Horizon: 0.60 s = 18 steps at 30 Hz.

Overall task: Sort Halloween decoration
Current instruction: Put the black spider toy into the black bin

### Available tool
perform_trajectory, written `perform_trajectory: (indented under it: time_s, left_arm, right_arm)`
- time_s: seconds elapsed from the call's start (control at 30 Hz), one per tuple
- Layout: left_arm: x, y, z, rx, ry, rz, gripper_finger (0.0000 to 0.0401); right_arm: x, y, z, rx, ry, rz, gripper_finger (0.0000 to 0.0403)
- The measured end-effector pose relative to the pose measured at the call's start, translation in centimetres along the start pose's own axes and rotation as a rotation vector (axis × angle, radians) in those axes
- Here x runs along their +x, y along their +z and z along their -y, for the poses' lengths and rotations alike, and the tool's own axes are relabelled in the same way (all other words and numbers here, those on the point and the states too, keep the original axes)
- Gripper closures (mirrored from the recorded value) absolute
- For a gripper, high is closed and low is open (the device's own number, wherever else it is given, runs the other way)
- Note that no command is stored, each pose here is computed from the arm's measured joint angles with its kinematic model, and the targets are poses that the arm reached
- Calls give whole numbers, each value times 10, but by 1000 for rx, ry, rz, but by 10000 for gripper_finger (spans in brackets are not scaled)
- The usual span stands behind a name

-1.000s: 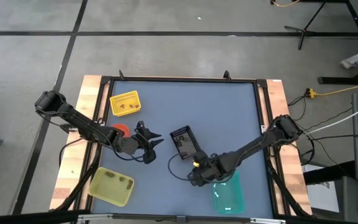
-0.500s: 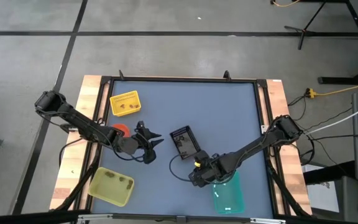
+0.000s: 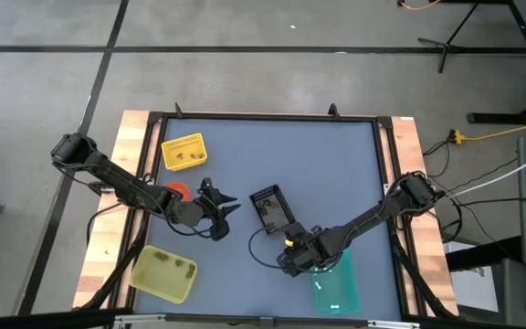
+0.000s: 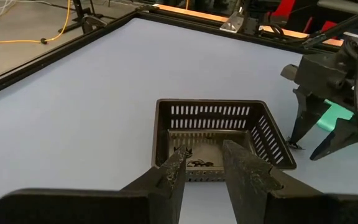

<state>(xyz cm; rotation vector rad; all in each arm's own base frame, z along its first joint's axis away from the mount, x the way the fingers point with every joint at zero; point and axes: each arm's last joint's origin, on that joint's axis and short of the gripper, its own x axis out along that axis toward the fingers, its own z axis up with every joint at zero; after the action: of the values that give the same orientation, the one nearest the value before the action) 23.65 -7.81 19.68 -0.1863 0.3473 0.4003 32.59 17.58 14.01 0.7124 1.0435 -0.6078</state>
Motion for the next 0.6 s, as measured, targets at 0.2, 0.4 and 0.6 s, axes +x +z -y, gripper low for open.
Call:
perform_trajectory:
  time_s: [0.2,0.4,0.6]
  left_arm:
    - [0,0,0,0,-1,0,310]
    - [0,0,0,0,0,0,309]
    - [0,0,0,0,0,0,310]
  right_arm:
    - [2,4,2,8,-14,17,224]
    - [5,7,4,12,-35,23,224]
    - [5,7,4,11,-39,24,226]
